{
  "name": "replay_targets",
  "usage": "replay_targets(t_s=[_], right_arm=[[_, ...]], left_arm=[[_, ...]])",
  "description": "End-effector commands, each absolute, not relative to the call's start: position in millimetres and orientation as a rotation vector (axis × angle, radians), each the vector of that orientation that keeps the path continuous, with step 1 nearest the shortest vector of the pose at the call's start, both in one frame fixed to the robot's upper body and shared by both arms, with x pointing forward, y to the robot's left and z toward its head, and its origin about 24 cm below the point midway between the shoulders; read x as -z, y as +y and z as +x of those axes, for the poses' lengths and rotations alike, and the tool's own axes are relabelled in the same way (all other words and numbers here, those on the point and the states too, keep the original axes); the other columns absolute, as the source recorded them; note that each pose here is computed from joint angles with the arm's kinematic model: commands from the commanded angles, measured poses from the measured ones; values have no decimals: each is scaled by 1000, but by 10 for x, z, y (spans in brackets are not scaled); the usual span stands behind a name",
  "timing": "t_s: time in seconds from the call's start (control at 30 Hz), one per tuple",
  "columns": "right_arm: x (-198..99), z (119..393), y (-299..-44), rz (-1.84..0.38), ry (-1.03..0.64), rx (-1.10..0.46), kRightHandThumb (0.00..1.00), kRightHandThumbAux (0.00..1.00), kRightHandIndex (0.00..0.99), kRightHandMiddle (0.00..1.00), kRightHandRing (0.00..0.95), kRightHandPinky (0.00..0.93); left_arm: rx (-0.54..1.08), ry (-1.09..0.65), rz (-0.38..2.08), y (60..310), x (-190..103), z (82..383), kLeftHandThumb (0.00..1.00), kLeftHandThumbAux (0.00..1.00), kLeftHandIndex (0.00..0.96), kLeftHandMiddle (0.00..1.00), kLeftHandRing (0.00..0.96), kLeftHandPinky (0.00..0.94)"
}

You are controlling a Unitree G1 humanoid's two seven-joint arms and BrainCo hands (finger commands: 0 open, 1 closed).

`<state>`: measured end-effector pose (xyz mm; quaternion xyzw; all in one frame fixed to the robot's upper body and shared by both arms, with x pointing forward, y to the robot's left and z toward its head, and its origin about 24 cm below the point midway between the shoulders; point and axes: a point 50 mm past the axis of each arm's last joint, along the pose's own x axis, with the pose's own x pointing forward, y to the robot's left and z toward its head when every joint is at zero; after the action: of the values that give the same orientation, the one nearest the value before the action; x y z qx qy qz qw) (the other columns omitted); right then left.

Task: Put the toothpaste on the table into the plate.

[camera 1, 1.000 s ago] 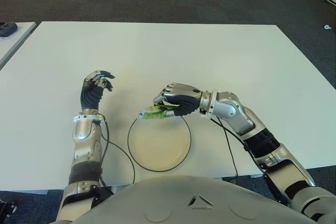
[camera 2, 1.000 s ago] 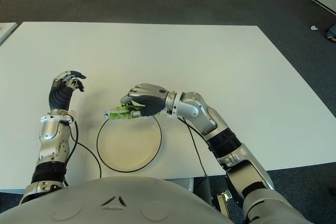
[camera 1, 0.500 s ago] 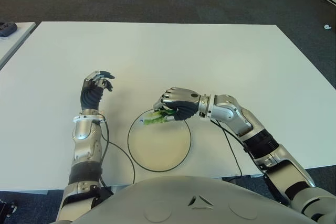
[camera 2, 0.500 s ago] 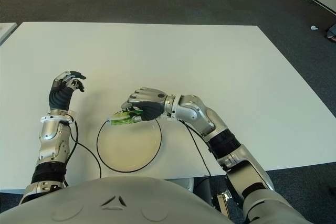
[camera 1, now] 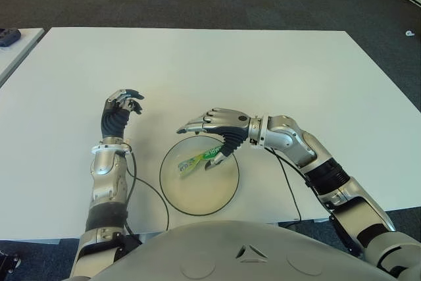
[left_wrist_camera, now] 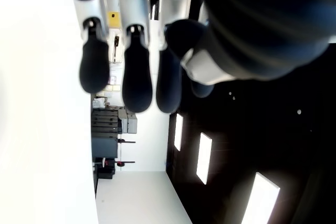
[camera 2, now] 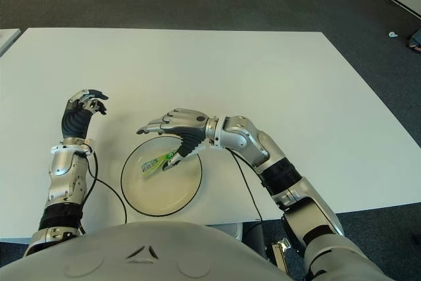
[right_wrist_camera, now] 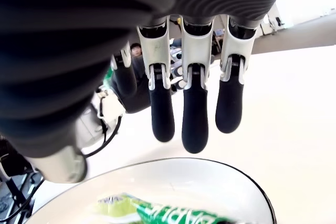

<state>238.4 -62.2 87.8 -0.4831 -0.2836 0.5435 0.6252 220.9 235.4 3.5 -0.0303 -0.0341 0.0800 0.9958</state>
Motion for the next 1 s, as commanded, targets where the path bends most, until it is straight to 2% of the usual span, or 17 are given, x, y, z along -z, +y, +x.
replay_targets(t_s=[0.03, 0.47, 0.67, 0.8, 0.9, 1.0], right_arm=[[-892, 2406, -622, -1091, -648, -1282, 100, 258, 0, 0, 0, 0], [-997, 2420, -584, -995, -674, -1317, 203, 210, 0, 0, 0, 0], [-1254, 2559, -544, -920, -714, -1255, 216, 201, 0, 0, 0, 0], [-1557, 2714, -501, -843, -733, -1144, 179, 256, 0, 0, 0, 0], [-1631, 2750, -478, -811, -729, -1108, 146, 310, 0, 0, 0, 0], [-1739, 2889, -433, -709, -690, -994, 112, 380, 0, 0, 0, 0]], left_arm=[[-161, -68, -66, 2353, -35, 2227, 837, 674, 436, 482, 621, 603], [-151, -80, -57, 2353, -34, 2240, 837, 674, 430, 488, 632, 619], [-165, -76, -42, 2347, -42, 2242, 836, 675, 427, 489, 627, 615], [-167, -62, -44, 2336, -42, 2250, 835, 676, 420, 492, 615, 599], [-162, -65, -51, 2326, -46, 2258, 834, 677, 416, 499, 622, 619], [-155, -63, -66, 2319, -36, 2273, 834, 677, 412, 506, 627, 627]])
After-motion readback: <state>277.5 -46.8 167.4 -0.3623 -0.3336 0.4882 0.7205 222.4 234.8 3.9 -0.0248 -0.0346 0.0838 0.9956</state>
